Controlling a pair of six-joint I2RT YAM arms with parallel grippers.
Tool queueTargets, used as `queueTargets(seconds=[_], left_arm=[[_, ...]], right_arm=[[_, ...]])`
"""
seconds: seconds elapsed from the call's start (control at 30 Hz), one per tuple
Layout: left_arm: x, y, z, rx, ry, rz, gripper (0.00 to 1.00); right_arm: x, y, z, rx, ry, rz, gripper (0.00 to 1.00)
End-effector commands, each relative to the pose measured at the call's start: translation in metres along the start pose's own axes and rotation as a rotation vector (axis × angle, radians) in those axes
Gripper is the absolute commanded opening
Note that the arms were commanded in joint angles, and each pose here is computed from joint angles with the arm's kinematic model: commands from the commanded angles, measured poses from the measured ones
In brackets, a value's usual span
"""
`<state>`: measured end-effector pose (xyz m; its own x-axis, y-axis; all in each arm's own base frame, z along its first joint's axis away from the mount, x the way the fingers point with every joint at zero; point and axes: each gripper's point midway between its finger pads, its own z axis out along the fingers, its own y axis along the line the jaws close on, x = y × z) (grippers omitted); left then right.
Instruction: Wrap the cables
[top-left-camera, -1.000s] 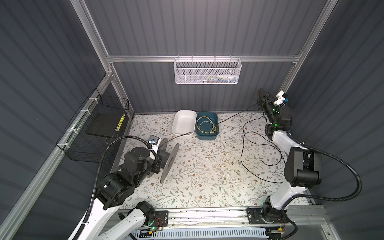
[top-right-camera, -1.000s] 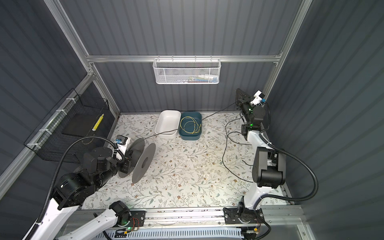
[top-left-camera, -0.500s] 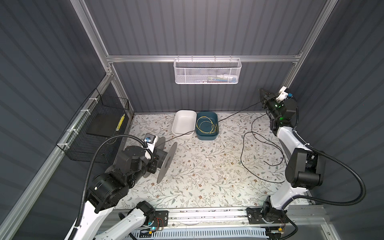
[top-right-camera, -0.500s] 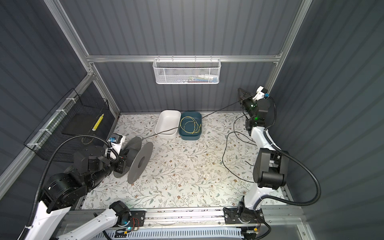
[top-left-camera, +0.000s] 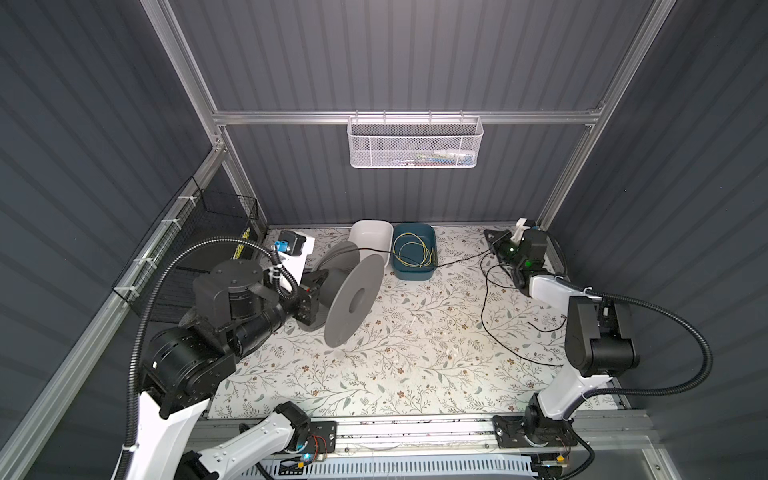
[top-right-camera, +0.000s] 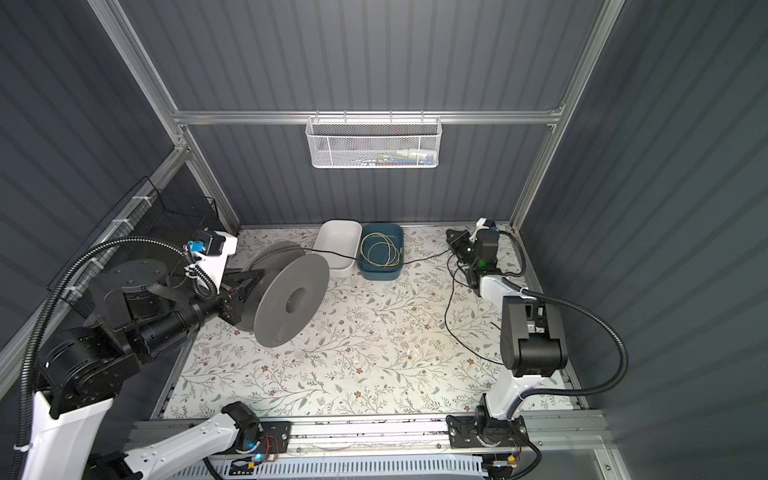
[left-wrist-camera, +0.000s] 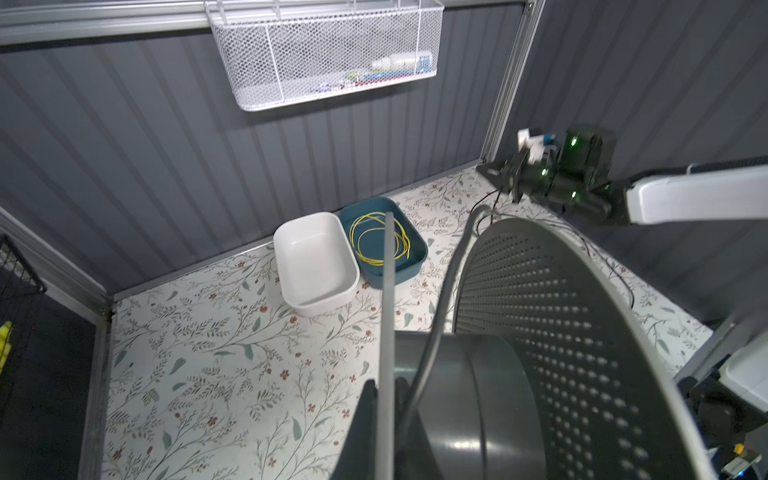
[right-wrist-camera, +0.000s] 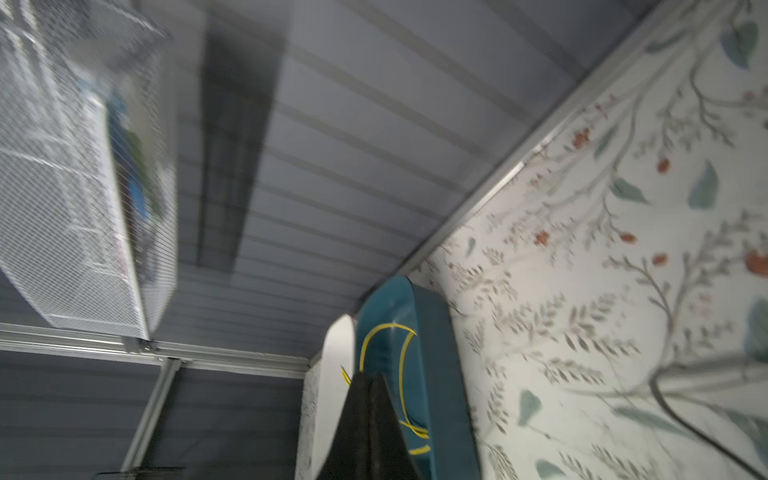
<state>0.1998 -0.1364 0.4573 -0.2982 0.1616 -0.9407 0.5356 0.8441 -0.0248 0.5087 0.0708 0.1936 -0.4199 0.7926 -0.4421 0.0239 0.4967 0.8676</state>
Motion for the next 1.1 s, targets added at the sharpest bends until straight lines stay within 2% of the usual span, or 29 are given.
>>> queueTargets(seconds=[0.0, 0.1, 0.27, 0.43, 0.53, 0.67, 0.8, 1.07], left_arm=[[-0.048, -0.005, 0.004, 0.023, -0.130, -0.075, 0.00], [-0.074, -0.004, 0.015, 0.012, -0.195, -0.118, 0.00], [-0.105, -0.005, 0.036, 0.021, -0.283, -0.173, 0.00], [-0.123, -0.003, 0.047, 0.007, -0.318, -0.208, 0.00], [-0.129, 0.004, 0.057, -0.033, -0.340, -0.233, 0.00], [-0.136, -0.003, 0.070, 0.007, -0.341, -0.243, 0.00], [-0.137, -0.013, 0.070, 0.057, -0.311, -0.220, 0.00], [-0.131, -0.019, 0.040, 0.106, -0.313, -0.188, 0.00]], right_arm=[[0.013, 0.012, -0.012, -0.005, -0.039, -0.102, 0.00], [0.046, 0.013, -0.022, 0.020, -0.012, -0.162, 0.00], [0.089, 0.020, -0.038, 0.001, 0.032, -0.186, 0.00], [0.114, 0.012, -0.048, 0.019, 0.070, -0.206, 0.00], [0.145, 0.016, -0.052, 0.020, 0.123, -0.261, 0.00], [0.177, 0.016, -0.054, 0.031, 0.163, -0.305, 0.00], [0.169, 0.005, -0.055, 0.060, 0.135, -0.305, 0.00], [0.111, -0.030, -0.046, 0.172, 0.086, -0.299, 0.00]])
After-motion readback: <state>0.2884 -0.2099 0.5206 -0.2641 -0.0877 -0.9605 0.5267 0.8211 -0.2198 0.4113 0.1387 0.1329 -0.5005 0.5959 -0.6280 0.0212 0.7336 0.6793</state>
